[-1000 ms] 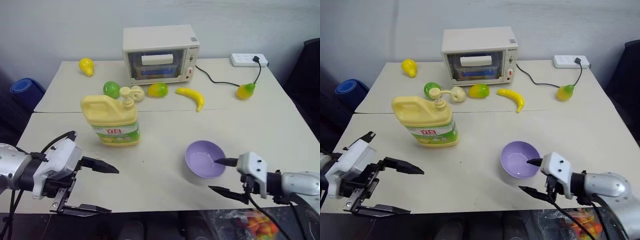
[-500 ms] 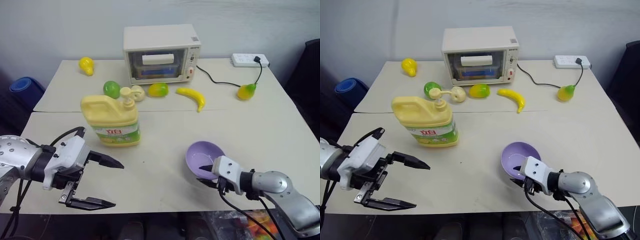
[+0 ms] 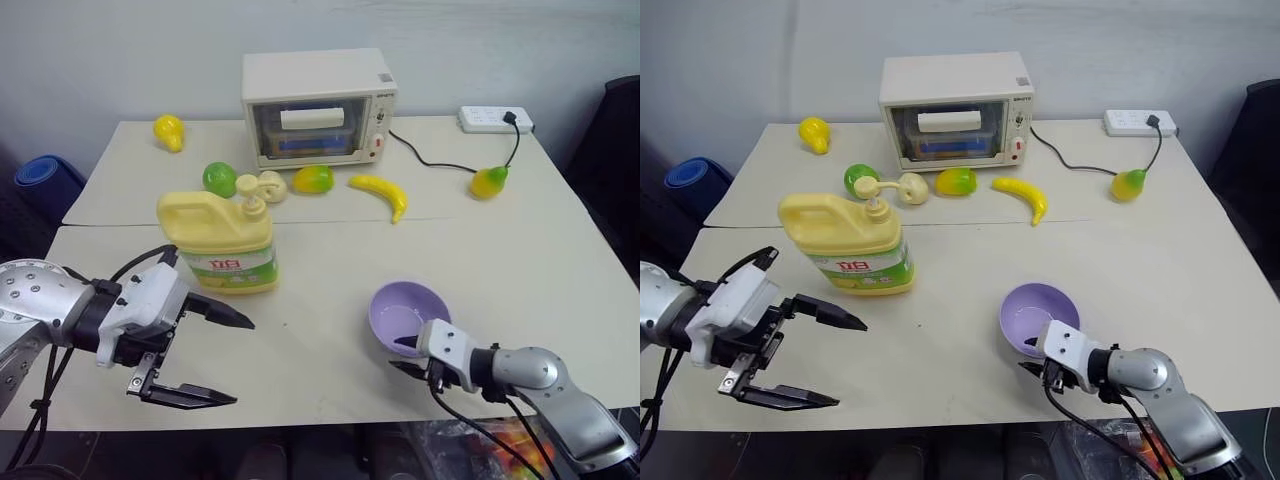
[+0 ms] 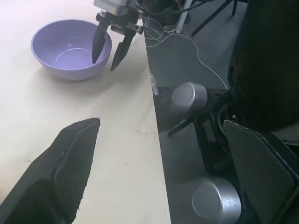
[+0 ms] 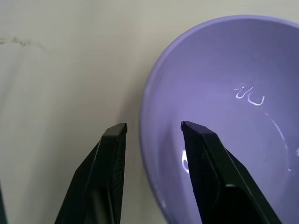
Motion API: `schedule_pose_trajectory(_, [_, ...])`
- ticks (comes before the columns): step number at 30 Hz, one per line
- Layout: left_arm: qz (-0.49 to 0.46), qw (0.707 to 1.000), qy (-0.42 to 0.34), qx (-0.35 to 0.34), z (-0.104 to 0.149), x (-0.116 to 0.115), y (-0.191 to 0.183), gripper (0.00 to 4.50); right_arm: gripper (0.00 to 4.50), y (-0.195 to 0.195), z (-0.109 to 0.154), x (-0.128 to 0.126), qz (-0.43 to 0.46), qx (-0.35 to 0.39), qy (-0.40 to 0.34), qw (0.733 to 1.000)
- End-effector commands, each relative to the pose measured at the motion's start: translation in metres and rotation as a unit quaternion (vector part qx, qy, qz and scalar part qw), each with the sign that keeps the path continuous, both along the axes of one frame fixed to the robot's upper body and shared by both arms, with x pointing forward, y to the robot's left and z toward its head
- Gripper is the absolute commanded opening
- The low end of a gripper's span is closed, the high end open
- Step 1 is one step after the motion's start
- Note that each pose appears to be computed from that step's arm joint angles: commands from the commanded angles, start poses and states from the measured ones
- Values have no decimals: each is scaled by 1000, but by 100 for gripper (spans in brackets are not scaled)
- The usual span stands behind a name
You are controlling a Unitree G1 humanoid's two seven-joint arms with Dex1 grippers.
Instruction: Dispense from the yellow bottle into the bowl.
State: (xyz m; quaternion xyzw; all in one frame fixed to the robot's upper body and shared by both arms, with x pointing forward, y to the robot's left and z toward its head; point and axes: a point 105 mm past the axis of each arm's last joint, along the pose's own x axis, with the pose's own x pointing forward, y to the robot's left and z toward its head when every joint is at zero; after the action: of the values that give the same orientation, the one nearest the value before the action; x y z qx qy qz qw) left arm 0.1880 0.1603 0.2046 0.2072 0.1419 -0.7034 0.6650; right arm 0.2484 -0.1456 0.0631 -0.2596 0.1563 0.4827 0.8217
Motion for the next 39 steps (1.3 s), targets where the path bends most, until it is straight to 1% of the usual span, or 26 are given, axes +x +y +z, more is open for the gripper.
schedule_pose_trajectory(1, [-7,1000,-13,-2,3,3,-1,450,192,1,-1,6,-3,0,-17,1000])
schedule_pose_trajectory(3, [-8,1000,-13,-3,3,3,-2,450,192,1,-1,6,-3,1,-18,1000])
schedule_pose_trajectory(5, [-8,1000,-15,-3,3,4,-2,450,155,2,-2,6,1,-1,-18,1000])
schedule_pose_trajectory(6, [-9,1000,-16,-3,3,5,-3,450,131,2,-2,6,3,-2,-17,1000])
schedule_pose_trajectory(8, [-9,1000,-18,-3,3,6,-3,450,62,3,-3,6,10,-4,-16,1000])
schedule_pose_trajectory(9, [-10,1000,-19,-3,4,6,-3,450,35,4,-3,6,12,-4,-16,1000])
schedule_pose_trajectory(11, [-10,1000,-20,-3,4,7,-3,450,1,5,-3,6,14,-4,-17,1000])
schedule_pose_trajectory(15, [-10,1000,-22,-3,4,8,-3,450,1,6,-1,7,25,-12,-22,999])
schedule_pose_trajectory(20, [-8,1000,-27,-4,4,9,-3,450,1,2,3,6,51,-48,-39,997])
schedule_pose_trajectory(23, [-5,999,-35,-7,6,13,-3,450,1,-2,10,8,73,-73,-54,993])
schedule_pose_trajectory(25, [0,999,-49,-12,12,17,-3,450,1,-3,18,8,102,-91,-65,989])
schedule_pose_trajectory(27, [9,997,-68,-26,26,25,-3,450,1,1,32,9,130,-91,-71,985])
schedule_pose_trajectory(29, [21,995,-87,-53,47,34,-1,450,1,11,51,14,147,-66,-72,984])
schedule_pose_trajectory(31, [29,992,-100,-73,62,40,0,450,1,18,61,18,157,-55,-73,983])
schedule_pose_trajectory(35, [52,983,-124,-128,109,53,11,450,1,49,92,43,186,-50,-100,976])
schedule_pose_trajectory(37, [61,980,-134,-134,122,59,16,450,1,64,102,52,198,-49,-104,973])
schedule_pose_trajectory(39, [72,980,-148,-116,126,66,24,450,1,79,114,60,216,-50,-110,969])
